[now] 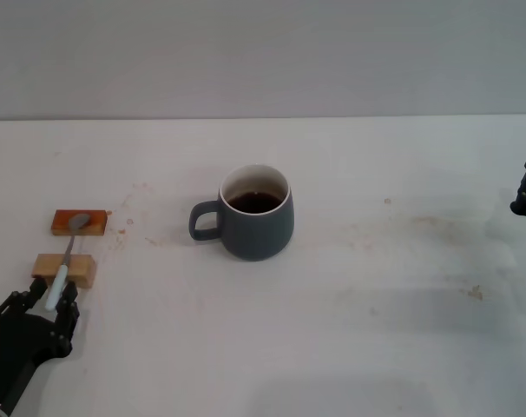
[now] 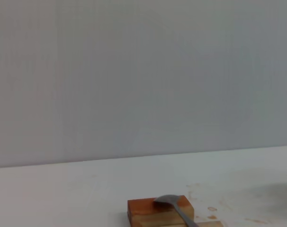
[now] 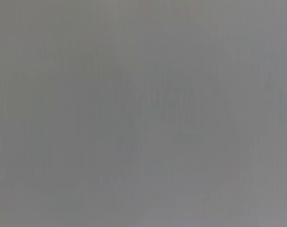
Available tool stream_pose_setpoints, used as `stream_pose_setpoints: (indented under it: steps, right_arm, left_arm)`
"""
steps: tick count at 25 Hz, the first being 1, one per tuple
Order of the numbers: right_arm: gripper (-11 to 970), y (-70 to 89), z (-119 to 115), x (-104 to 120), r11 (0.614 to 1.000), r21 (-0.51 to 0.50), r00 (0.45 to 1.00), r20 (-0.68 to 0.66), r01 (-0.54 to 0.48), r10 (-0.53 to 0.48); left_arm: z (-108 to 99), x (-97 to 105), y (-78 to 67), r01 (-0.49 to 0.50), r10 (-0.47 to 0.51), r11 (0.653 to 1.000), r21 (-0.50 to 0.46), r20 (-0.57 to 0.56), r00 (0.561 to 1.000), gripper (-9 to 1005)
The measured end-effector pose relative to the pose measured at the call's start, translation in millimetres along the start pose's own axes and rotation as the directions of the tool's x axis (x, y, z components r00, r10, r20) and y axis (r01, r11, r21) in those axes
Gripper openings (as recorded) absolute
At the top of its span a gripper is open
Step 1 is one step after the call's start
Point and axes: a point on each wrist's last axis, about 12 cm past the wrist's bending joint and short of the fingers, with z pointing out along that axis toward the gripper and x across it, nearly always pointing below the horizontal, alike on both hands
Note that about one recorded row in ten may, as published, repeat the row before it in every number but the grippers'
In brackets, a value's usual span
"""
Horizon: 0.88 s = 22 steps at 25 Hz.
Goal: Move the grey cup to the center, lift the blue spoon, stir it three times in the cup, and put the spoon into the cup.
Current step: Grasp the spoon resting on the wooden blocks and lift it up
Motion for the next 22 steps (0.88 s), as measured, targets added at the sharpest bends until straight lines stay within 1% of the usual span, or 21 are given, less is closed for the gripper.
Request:
stream_pose_setpoints:
  steps: [1, 12, 17, 22]
  right_arm:
    - [-1, 0.0, 0, 0, 1.0, 0.0, 1.0, 0.0, 0.0, 0.0]
    - [-1, 0.6, -2, 1, 1.0, -0.002, 1.0, 0.002, -0.002, 0.002]
    - [-1, 0.3, -4, 2, 1.0, 0.001, 1.0, -0.002, -0.005, 0.005]
    - [-1, 0.9, -4, 3, 1.0, 0.002, 1.0, -0.003, -0.008, 0.008]
  left_arm:
    - [0, 0, 0.3, -0.005, 0.005, 1.0, 0.0, -0.002, 1.0, 454]
    - [1, -3, 0.3, -0.012, 0.012, 1.0, 0.004, 0.022, 1.0, 233]
    - [3, -7, -4.6, -0.017, 0.015, 0.999, 0.028, 0.052, 0.999, 175]
    - [8, -14, -9.6, -0.029, 0.025, 0.998, 0.053, 0.086, 0.996, 175]
